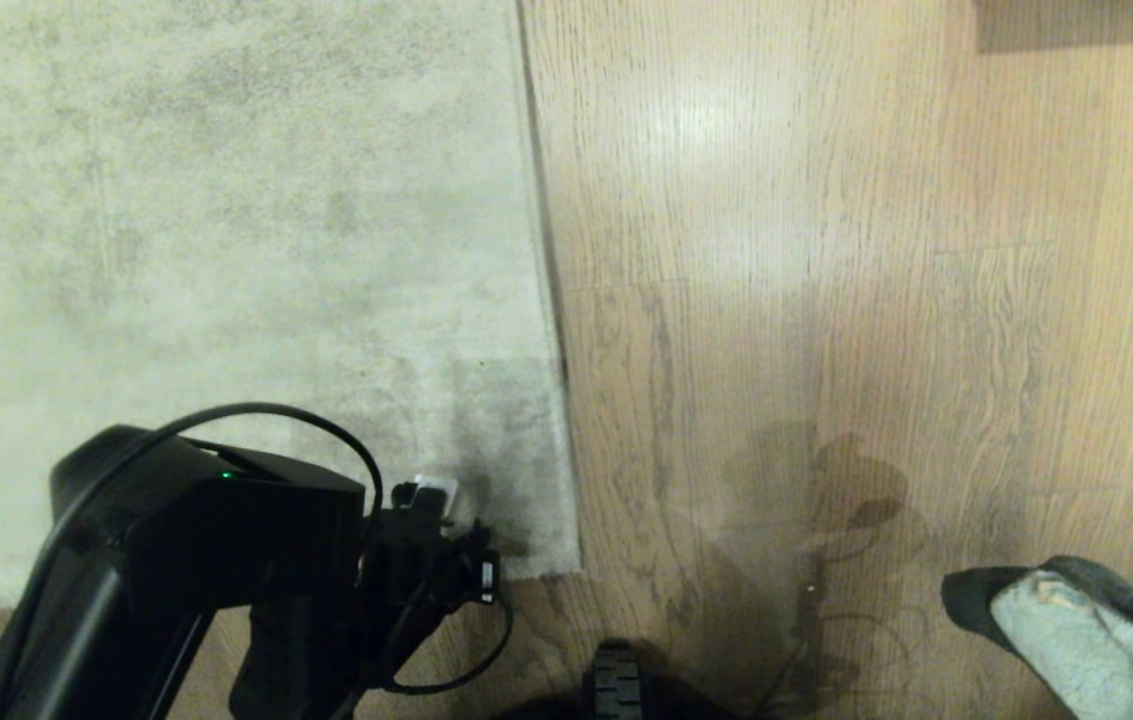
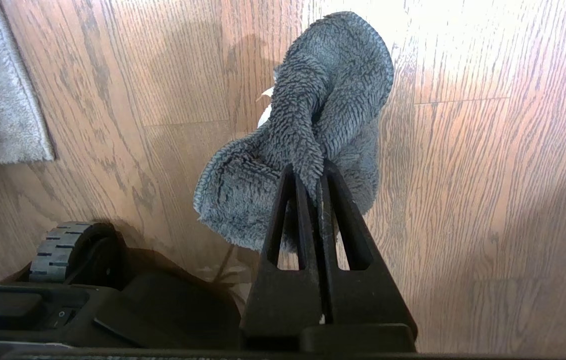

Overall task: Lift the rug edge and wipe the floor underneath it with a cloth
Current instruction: Put down the rag

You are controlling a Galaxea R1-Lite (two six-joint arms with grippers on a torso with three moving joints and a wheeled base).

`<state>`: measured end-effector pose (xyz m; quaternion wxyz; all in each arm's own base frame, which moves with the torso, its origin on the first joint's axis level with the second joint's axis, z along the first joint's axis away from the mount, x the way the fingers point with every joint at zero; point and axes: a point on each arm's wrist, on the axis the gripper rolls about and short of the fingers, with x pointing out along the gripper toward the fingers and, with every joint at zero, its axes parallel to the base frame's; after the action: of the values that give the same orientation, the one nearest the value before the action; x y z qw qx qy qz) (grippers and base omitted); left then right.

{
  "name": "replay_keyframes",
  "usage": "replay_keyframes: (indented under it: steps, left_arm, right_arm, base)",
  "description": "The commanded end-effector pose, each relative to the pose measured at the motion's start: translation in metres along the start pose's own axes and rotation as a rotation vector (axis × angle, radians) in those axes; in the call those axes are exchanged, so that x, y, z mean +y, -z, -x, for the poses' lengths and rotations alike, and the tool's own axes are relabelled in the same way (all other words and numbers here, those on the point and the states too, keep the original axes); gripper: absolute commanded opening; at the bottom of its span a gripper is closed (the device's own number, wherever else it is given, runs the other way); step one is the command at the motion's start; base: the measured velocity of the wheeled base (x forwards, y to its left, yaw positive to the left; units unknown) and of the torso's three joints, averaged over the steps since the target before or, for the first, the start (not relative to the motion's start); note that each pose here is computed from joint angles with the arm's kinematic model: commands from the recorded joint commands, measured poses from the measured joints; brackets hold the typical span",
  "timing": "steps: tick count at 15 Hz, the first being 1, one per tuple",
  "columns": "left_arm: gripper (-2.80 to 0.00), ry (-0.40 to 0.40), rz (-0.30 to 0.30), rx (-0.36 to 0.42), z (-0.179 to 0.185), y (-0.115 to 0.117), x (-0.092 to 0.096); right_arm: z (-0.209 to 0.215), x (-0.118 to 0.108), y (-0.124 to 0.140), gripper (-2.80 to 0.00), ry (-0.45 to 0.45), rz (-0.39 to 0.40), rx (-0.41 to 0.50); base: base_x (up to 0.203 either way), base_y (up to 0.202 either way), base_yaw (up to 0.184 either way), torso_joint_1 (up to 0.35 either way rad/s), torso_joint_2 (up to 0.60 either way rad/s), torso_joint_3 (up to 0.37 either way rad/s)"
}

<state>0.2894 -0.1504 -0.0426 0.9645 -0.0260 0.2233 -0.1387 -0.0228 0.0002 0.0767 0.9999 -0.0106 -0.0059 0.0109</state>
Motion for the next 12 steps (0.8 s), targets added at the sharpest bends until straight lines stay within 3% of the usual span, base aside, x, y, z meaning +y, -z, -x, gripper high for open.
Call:
replay_keyframes:
  steps: [1,5,9,12]
  left_arm:
    - [-2.8,0.009,0.01,-0.063,-0.002,-0.008,-0.002]
    - [-2.8,-0.014,0.01,-0.041,0.011,-0.007,-0.001]
    - [-2.8,-0.086,0.017,0.047,0.061,-0.003,0.014]
    - [-2.8,-0.147,0.043,0.02,0.096,-0.017,0.023]
  right_arm:
    - [0.0,0.0,0.0,-2.8,-0.001,0.0,0.001]
    - [0.0,0.0,0.0,-2.8,-0.001,0.0,0.001]
    - [0.0,0.0,0.0,-2.8,-0.001,0.0,0.001]
    - [0.0,0.0,0.0,-2.8,-0.001,0.0,0.001]
  base:
    - [0.0,0.0,0.0,0.0,0.0,0.0]
    - [0.0,0.0,0.0,0.0,0.0,0.0]
    - [0.0,0.0,0.0,0.0,0.0,0.0]
    - [0.0,0.0,0.0,0.0,0.0,0.0]
